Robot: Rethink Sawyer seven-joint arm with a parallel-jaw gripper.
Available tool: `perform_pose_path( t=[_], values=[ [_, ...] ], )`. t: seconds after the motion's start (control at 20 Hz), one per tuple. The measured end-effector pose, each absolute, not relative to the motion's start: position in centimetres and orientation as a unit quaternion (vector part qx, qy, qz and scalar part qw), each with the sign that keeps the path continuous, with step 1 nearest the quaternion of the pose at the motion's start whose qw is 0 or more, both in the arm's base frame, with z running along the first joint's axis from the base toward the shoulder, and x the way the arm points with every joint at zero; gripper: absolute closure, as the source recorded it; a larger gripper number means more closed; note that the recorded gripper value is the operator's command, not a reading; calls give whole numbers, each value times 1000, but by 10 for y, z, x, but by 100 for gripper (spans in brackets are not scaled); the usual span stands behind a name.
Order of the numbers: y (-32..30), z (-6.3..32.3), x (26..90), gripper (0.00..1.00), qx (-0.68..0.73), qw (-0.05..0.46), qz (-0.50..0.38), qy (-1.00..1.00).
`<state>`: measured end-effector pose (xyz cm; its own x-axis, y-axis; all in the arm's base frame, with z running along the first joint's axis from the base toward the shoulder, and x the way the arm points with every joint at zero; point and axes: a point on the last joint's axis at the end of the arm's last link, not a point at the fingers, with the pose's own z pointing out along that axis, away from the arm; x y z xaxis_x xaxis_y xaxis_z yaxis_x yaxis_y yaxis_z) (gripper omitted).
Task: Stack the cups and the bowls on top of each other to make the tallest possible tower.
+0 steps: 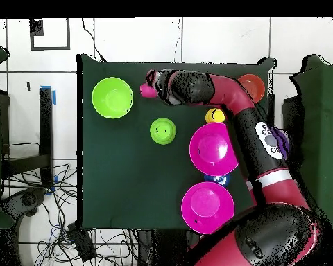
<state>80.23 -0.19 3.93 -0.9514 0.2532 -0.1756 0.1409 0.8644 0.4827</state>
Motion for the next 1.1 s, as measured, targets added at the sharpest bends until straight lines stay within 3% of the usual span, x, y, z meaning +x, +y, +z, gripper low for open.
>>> perform_pose_path(
  t=[0.3,0.65,1.1],
  values=[
    [-10,64,808,0,59,149,176,971],
    [-26,79,821,0,81,160,185,966],
    [-25,26,825,0,121,139,214,959]
  ],
)
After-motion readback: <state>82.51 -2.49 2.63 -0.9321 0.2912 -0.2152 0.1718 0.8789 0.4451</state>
